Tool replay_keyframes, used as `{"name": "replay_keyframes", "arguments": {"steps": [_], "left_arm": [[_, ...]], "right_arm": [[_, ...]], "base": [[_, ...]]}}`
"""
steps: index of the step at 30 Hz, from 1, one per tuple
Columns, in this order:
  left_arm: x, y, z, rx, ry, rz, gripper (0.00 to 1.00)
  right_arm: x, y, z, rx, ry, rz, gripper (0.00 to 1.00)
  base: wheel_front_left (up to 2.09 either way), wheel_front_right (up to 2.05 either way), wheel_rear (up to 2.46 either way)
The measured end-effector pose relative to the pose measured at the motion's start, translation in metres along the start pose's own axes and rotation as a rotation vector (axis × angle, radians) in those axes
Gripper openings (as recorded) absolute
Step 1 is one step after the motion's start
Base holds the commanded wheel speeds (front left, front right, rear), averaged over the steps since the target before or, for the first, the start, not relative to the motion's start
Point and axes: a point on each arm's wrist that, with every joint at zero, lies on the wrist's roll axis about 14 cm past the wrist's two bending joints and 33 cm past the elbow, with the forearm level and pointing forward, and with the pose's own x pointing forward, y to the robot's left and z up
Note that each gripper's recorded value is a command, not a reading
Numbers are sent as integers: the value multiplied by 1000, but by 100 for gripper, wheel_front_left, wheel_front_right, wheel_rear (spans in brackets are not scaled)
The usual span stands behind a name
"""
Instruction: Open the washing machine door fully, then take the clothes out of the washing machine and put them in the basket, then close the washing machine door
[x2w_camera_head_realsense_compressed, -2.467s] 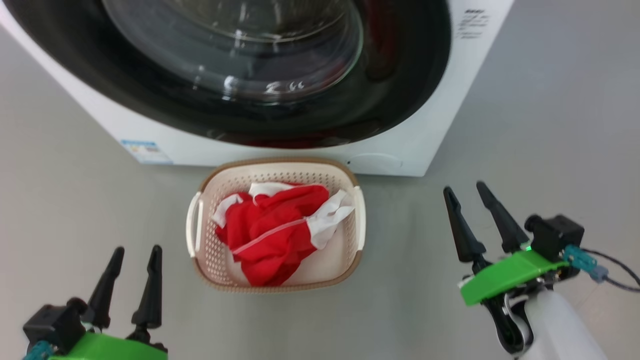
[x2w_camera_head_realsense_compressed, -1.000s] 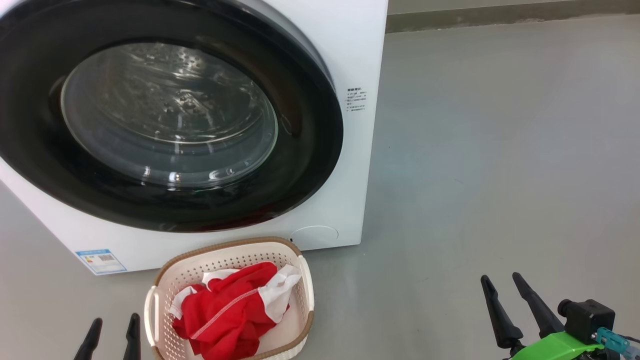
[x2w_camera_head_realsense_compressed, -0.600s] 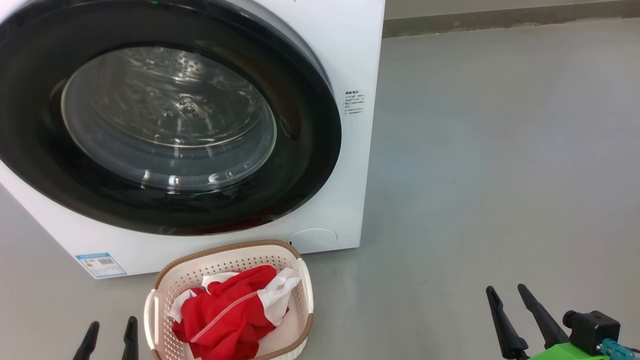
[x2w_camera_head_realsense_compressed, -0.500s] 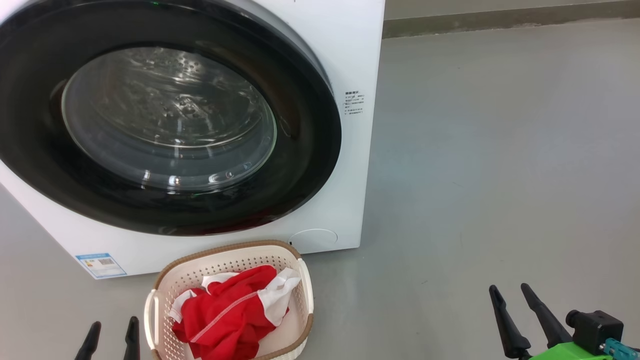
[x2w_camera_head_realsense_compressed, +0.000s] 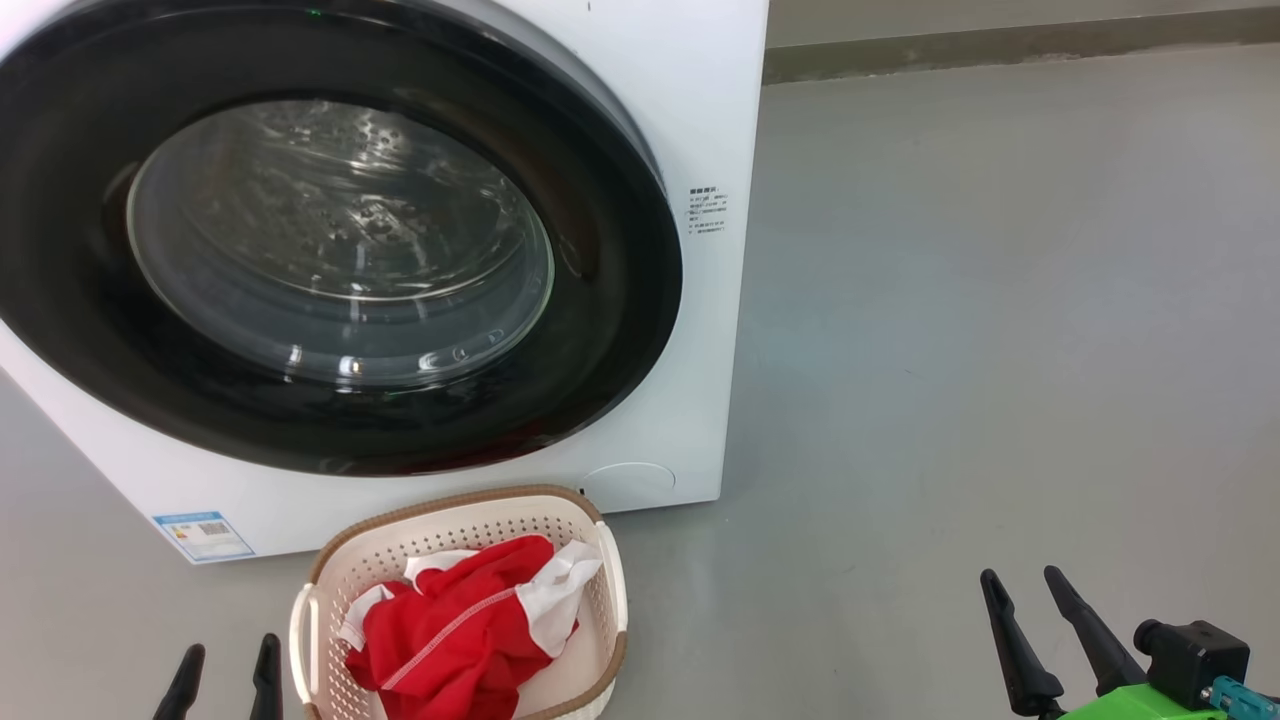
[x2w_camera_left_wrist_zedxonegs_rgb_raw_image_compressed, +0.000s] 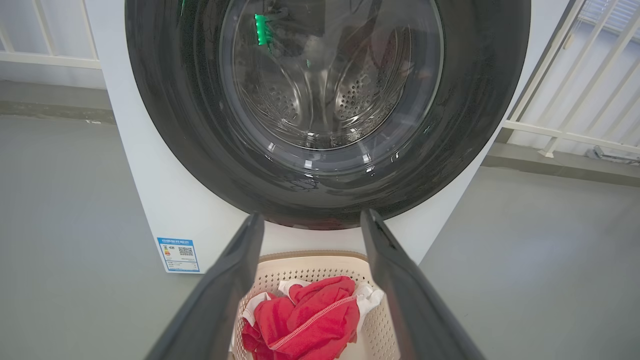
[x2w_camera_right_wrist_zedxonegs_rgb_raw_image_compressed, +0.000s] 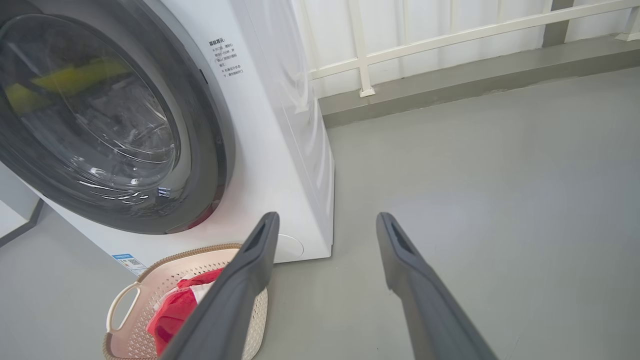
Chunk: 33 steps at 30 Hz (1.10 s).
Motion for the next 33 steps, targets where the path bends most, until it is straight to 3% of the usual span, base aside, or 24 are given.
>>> {"name": "replay_keyframes", "arguments": {"steps": [20, 21, 33], "left_arm": [[-1, 0, 3, 5, -9, 2, 100], [-1, 0, 1, 4, -5, 1, 0], [-9, -11, -38, -99, 99, 35, 0]], "right_arm": [[-1, 0, 2, -1, -7, 0, 100], [-1, -1, 1, 0, -3, -2, 0], [-10, -1, -36, 67, 101, -46, 0]], "base": [[0, 0, 0], [0, 0, 0], [0, 0, 0]]}}
